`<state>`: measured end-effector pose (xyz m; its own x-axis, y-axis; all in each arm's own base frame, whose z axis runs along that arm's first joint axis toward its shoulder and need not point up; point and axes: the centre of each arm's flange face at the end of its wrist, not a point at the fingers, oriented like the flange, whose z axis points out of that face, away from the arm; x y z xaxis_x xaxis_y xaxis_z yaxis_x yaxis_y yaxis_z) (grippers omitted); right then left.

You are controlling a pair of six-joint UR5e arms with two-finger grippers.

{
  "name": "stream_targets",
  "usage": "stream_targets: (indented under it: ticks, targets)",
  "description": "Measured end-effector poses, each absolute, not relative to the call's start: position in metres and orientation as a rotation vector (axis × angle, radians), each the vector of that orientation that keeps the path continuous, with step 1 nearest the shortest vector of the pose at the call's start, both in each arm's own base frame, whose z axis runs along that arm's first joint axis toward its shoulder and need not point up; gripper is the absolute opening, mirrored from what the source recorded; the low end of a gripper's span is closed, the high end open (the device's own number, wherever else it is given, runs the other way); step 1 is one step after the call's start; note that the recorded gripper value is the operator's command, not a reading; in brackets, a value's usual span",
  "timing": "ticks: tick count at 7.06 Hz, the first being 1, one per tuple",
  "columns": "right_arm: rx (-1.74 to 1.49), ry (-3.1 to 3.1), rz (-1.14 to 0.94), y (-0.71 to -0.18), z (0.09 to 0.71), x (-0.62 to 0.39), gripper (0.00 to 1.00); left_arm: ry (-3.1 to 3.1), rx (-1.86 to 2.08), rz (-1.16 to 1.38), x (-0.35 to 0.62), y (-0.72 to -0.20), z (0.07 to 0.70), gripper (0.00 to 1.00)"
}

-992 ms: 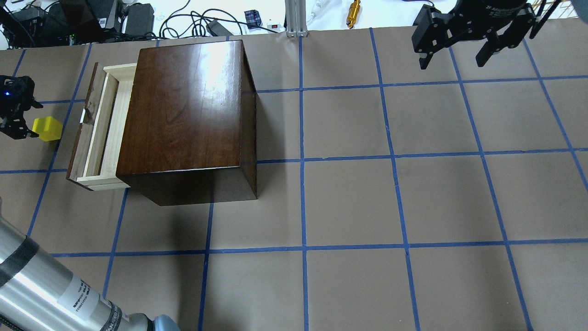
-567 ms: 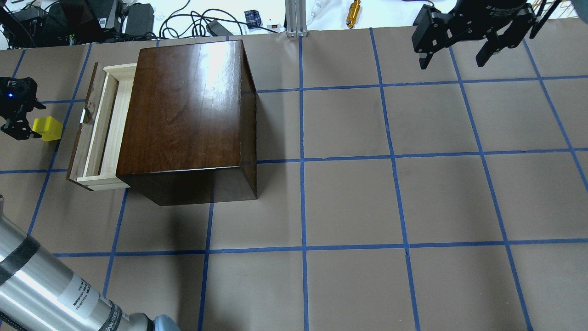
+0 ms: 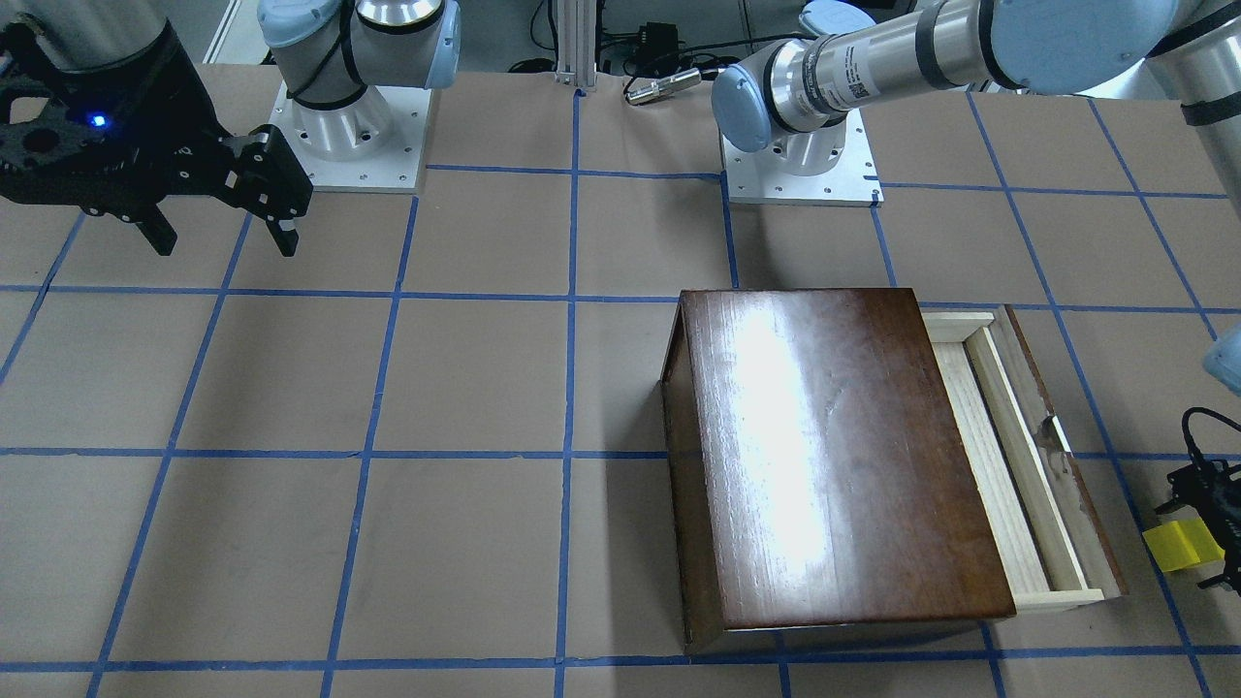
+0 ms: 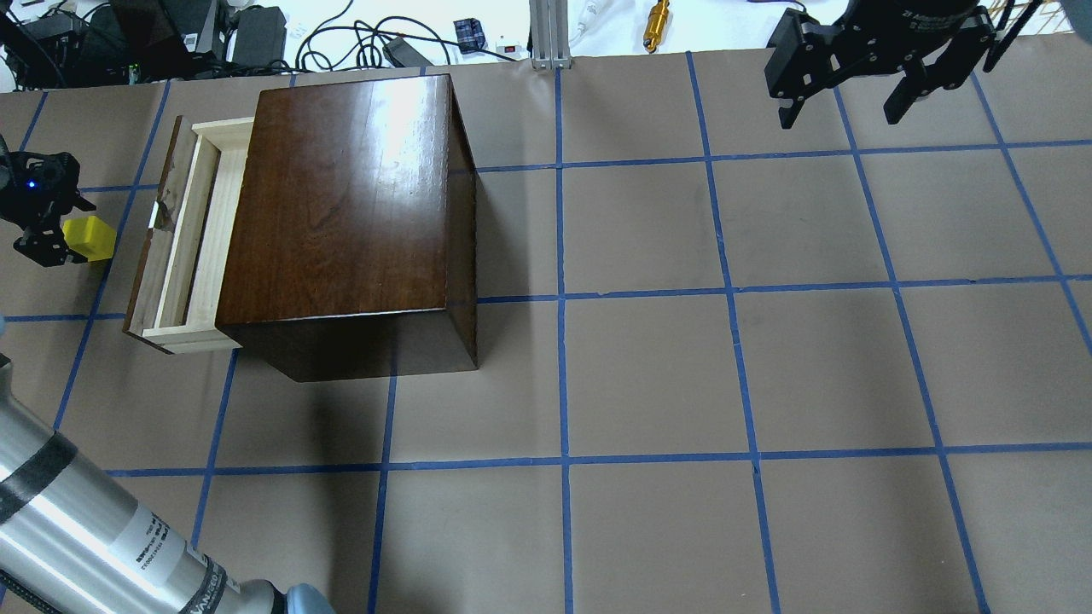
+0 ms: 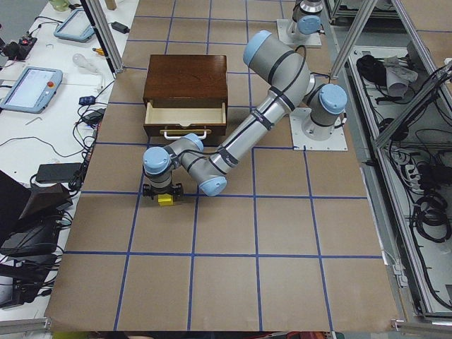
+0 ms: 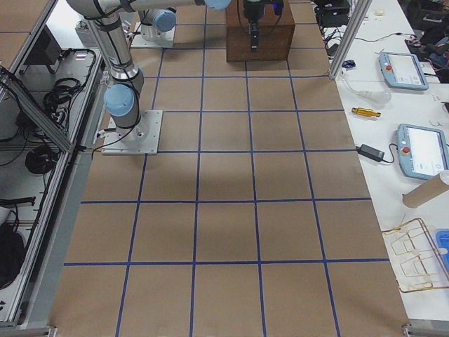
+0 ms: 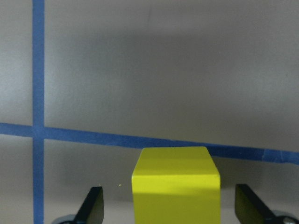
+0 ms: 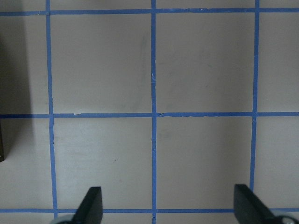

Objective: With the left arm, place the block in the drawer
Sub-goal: 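Lower the left gripper and grasp the yellow cube, then lift the yellow cube and carry it over the open drawer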

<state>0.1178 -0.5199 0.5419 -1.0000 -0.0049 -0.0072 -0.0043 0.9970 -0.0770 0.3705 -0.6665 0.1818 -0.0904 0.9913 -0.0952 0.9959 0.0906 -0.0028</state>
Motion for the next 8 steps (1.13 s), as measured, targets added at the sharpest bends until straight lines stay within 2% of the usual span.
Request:
stream_targets:
  ticks: [1, 2, 3, 4, 5, 6, 8]
  targets:
    - [-0.007, 3.132, -0.121, -0.520, 0.542, 0.118, 1.00, 2.275, 2.073, -0.103, 0.370, -0.667, 0.177, 0.94]
    - [-0.007, 3.132, -0.121, -0.520, 0.542, 0.118, 1.00, 2.277, 2.074, -0.103, 0.370, -0.667, 0.176, 0.85]
    - [-0.007, 3.132, -0.121, -0.520, 0.542, 0.118, 1.00, 2.279, 2.075, -0.103, 0.370, -0.667, 0.175, 0.46]
    - [-0.006, 3.132, -0.120, -0.520, 0.542, 0.118, 1.00, 2.279, 2.076, -0.103, 0.370, -0.667, 0.174, 0.21]
    - [-0.006, 3.132, -0.120, -0.520, 0.542, 0.117, 1.00, 2.278, 2.077, -0.103, 0.371, -0.667, 0.174, 0.07]
    - [-0.005, 3.132, -0.119, -0.520, 0.541, 0.117, 1.00, 2.275, 2.077, -0.103, 0.371, -0.667, 0.176, 0.00]
    - [-0.006, 3.131, -0.119, -0.520, 0.541, 0.118, 1.00, 2.271, 2.073, -0.100, 0.371, -0.667, 0.184, 0.00]
